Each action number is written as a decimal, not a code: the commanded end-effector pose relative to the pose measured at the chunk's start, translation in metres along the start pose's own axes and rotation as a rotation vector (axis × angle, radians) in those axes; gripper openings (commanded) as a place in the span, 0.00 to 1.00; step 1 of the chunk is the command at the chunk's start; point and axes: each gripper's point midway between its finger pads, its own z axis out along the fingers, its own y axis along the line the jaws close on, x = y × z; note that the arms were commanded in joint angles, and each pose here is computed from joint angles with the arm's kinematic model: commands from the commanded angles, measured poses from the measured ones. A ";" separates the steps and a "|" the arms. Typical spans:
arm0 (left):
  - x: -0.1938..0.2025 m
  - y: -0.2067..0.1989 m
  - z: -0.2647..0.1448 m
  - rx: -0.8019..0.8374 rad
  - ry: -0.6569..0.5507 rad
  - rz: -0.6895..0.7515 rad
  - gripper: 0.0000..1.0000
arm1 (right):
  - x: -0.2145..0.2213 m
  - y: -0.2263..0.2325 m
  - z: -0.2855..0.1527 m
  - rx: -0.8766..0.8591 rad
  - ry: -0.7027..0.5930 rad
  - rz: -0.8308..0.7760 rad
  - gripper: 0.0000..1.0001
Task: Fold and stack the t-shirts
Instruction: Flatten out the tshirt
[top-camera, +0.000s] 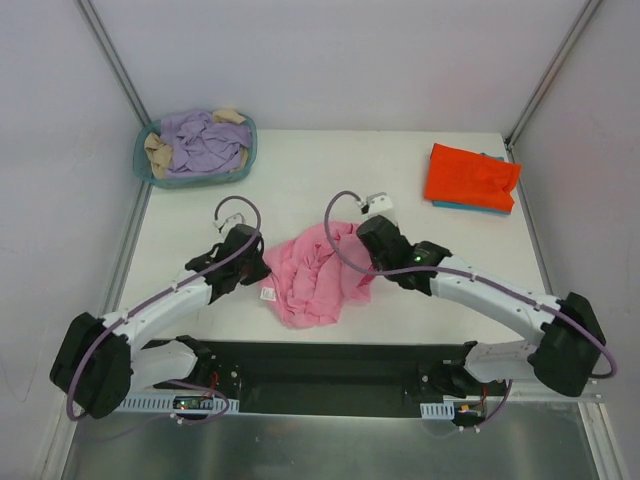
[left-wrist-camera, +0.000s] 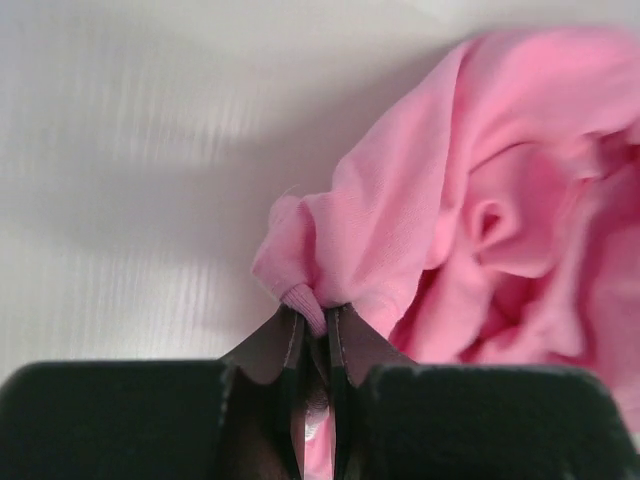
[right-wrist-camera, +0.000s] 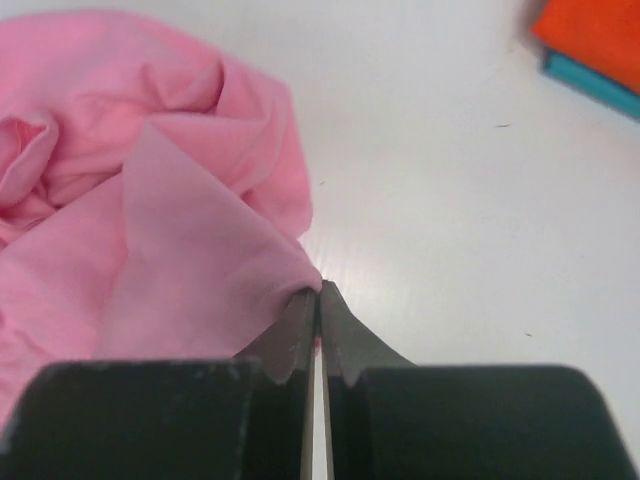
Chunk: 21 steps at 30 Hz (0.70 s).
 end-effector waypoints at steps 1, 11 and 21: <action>-0.081 -0.030 -0.054 0.092 -0.300 0.012 0.00 | -0.040 -0.050 -0.032 0.065 -0.152 0.101 0.01; -0.171 -0.066 -0.221 0.372 -0.726 0.018 0.00 | -0.104 -0.146 -0.143 0.144 -0.473 0.219 0.01; -0.184 -0.088 -0.361 0.692 -0.909 0.080 0.00 | -0.132 -0.175 -0.261 -0.042 -0.737 0.272 0.01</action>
